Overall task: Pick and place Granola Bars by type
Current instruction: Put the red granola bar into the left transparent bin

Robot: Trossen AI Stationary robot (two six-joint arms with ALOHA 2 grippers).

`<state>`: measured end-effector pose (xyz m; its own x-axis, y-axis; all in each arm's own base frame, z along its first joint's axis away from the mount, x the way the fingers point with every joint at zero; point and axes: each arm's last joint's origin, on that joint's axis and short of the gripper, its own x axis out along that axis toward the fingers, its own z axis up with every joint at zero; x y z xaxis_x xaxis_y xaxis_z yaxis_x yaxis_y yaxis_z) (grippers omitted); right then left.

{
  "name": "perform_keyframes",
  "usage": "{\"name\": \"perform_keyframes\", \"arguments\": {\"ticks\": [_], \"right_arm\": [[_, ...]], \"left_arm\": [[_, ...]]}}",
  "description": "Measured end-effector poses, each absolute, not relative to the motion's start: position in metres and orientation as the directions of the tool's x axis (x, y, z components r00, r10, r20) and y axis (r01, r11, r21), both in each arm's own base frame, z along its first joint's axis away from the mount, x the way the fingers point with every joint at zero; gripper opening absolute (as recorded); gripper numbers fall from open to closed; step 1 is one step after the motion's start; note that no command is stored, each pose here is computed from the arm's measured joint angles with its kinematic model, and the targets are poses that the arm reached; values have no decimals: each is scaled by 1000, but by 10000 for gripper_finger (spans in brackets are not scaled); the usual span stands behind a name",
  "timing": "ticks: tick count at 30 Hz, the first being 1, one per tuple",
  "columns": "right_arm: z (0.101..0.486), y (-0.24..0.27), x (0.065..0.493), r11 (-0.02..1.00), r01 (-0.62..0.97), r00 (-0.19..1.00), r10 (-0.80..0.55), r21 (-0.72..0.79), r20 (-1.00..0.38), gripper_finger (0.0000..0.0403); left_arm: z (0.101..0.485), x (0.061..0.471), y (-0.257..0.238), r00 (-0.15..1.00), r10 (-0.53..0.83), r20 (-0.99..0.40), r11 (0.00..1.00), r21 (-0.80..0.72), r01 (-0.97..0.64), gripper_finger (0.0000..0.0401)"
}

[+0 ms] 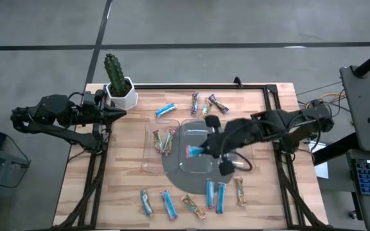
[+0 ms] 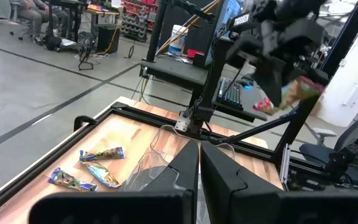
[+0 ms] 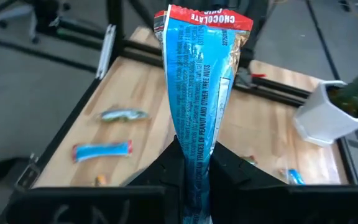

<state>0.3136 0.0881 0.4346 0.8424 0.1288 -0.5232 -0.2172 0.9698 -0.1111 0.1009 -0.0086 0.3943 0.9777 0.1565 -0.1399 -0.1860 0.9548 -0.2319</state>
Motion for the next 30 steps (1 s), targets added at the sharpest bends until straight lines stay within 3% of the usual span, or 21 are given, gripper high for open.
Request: {"name": "perform_keyframes", "arguments": {"ticks": [7, 17, 30], "right_arm": [[445, 58, 322, 990, -120, 885, 73, -73, -459, 33], [440, 18, 345, 992, -126, 937, 127, 25, -324, 33], [369, -3, 413, 981, -172, 885, 196, 93, -423, 33]], "left_arm": [[394, 101, -9, 978, 157, -141, 956, -227, -186, 0], [394, 101, -9, 978, 157, -141, 956, -227, -186, 0], [394, 104, -9, 977, 157, -146, 958, -217, -187, 0]]}}
